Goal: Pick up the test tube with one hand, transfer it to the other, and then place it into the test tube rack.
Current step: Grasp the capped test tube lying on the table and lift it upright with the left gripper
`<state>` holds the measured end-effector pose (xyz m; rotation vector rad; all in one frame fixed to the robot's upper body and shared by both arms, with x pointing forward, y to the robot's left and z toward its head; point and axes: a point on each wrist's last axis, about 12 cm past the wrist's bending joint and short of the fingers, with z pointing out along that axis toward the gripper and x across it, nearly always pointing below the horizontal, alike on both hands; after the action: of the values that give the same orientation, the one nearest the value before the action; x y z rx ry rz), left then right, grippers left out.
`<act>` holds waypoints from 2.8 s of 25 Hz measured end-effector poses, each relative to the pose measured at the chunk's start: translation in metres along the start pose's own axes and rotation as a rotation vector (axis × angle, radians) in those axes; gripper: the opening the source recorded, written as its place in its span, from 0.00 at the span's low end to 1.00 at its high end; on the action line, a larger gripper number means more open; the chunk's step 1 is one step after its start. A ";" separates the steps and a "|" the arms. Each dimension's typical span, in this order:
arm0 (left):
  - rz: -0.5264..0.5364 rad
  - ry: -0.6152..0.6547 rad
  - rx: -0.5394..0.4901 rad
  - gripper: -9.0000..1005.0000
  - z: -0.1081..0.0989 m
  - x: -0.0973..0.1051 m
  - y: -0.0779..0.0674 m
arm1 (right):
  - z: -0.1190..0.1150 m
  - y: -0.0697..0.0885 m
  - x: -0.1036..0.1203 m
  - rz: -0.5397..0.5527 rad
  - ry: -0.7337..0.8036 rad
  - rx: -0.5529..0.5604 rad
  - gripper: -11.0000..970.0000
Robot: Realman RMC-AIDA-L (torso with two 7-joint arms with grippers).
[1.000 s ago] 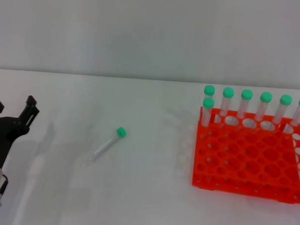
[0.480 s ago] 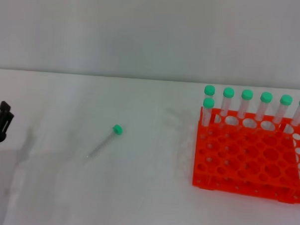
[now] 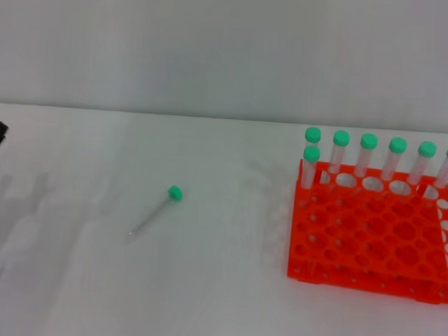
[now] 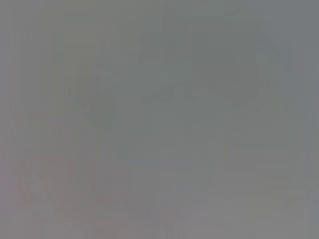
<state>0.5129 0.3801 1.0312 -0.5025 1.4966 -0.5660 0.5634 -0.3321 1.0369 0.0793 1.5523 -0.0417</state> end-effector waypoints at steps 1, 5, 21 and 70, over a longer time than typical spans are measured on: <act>-0.011 0.042 0.019 0.89 0.006 -0.009 0.002 | 0.000 0.000 -0.001 0.000 -0.005 0.000 0.88; -0.024 0.236 0.076 0.89 0.034 -0.041 0.001 | 0.001 0.001 -0.003 0.000 -0.023 -0.004 0.88; 0.182 0.900 0.083 0.88 0.115 -0.117 -0.081 | -0.001 0.007 -0.002 0.019 -0.026 -0.012 0.88; 0.731 1.459 -0.050 0.84 0.162 -0.004 -0.184 | 0.005 0.020 -0.004 0.045 -0.029 -0.039 0.88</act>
<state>0.6671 0.2348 1.1536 0.6262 2.8576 -0.2480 0.5701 -0.3126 1.0417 0.0831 1.5214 0.0228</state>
